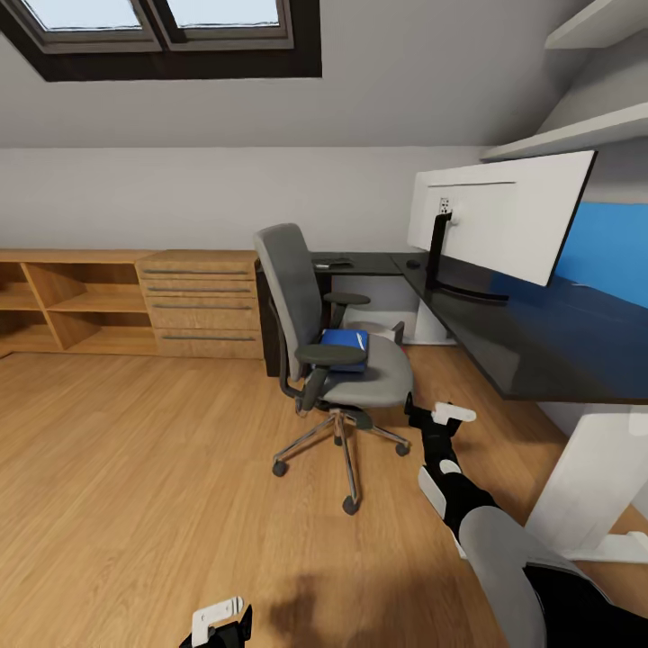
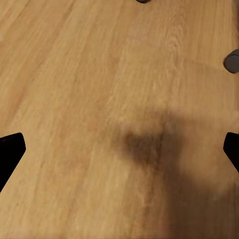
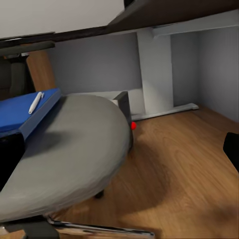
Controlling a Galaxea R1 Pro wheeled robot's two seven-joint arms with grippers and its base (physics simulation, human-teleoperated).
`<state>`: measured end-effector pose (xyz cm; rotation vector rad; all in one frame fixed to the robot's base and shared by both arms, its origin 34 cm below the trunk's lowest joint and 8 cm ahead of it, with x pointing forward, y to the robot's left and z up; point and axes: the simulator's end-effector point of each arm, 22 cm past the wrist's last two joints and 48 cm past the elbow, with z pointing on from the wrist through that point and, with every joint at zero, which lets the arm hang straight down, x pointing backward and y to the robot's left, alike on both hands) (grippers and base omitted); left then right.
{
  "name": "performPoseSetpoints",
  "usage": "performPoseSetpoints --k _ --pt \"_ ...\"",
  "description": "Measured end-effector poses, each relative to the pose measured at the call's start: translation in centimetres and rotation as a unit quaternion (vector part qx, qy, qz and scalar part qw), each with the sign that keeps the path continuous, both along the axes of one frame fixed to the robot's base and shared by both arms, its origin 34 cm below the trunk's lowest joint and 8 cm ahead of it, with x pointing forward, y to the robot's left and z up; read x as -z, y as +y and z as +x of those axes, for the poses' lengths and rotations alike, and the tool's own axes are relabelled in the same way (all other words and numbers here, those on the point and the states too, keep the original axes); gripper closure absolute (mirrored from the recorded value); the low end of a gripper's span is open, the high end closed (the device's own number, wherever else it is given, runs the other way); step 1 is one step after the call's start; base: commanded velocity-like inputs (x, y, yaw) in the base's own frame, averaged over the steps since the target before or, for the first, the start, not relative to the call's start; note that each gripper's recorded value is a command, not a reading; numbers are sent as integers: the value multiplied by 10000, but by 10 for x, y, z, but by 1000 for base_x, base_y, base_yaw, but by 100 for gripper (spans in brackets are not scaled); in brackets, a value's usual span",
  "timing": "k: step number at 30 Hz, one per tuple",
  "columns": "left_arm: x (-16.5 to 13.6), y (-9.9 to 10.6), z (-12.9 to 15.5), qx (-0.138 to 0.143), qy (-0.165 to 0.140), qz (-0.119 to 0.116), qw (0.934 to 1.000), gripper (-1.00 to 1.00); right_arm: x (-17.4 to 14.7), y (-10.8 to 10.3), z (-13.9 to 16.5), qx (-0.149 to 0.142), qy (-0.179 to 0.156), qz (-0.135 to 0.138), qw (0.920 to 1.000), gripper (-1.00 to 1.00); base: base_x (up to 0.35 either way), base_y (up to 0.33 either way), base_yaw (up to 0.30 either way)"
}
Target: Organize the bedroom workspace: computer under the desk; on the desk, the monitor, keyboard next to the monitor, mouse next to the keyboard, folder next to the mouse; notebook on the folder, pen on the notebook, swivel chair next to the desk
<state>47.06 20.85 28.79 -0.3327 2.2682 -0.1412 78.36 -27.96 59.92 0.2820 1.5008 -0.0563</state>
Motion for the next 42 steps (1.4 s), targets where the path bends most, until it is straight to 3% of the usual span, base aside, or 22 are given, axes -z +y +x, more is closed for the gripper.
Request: performPoseSetpoints --k 13,20,33,42 --pt "25 0 -11 -2 162 0 9999 -100 37 -10 -2 142 176 154 9996 -100 0 0 0" --pt "22 0 -8 6 113 -1 9999 -100 38 -12 -3 182 178 220 9994 -100 0 0 0" --pt "0 -4 13 16 -98 -38 9999 -100 38 -14 -3 207 197 253 9993 -100 0 0 0" --pt "-43 -21 45 306 13 -243 9992 -100 40 -17 -3 282 208 392 9986 -100 0 0 0"
